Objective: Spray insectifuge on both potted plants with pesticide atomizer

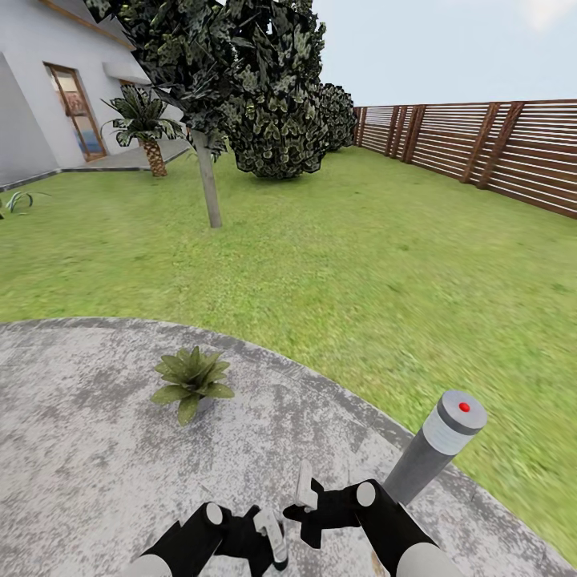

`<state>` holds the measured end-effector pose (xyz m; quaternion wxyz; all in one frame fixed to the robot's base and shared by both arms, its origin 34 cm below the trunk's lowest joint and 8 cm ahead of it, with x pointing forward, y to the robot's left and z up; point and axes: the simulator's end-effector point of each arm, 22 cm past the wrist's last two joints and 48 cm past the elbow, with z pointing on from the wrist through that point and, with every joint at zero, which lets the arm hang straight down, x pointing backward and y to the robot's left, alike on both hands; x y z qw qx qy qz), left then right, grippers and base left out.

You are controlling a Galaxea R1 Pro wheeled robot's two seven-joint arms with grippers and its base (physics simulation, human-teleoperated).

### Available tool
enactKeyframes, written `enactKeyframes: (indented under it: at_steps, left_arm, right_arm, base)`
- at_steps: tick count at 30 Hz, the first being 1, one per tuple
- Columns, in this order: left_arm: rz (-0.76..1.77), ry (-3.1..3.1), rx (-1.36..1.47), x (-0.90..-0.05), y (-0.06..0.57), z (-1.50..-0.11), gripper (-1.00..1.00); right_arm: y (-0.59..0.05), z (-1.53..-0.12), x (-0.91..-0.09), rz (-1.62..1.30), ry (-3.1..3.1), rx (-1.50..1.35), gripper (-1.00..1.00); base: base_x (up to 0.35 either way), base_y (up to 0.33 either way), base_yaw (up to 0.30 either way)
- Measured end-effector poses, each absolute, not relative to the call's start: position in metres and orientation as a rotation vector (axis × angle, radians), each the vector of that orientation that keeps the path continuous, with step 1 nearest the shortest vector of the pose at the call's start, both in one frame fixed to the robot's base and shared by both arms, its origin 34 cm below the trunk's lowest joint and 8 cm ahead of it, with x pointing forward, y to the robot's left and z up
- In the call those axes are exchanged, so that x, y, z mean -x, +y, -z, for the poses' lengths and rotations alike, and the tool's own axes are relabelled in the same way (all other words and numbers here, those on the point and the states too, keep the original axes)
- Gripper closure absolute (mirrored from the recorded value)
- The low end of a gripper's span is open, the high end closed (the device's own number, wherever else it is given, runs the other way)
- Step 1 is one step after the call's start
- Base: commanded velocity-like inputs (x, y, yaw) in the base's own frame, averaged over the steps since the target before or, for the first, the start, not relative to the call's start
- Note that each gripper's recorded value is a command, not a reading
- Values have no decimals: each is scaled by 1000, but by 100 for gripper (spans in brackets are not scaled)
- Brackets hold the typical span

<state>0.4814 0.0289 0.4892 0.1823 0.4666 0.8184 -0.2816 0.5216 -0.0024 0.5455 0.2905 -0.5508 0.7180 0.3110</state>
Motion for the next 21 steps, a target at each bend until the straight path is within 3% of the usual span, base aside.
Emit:
enactKeyframes:
  at_steps: [21]
  left_arm:
    - [828, 2274, -1267, -488, 21, -497, 100]
  right_arm:
    - [-2, -546, -522, -830, 1914, 1469, 100]
  base:
    - [0, 0, 0]
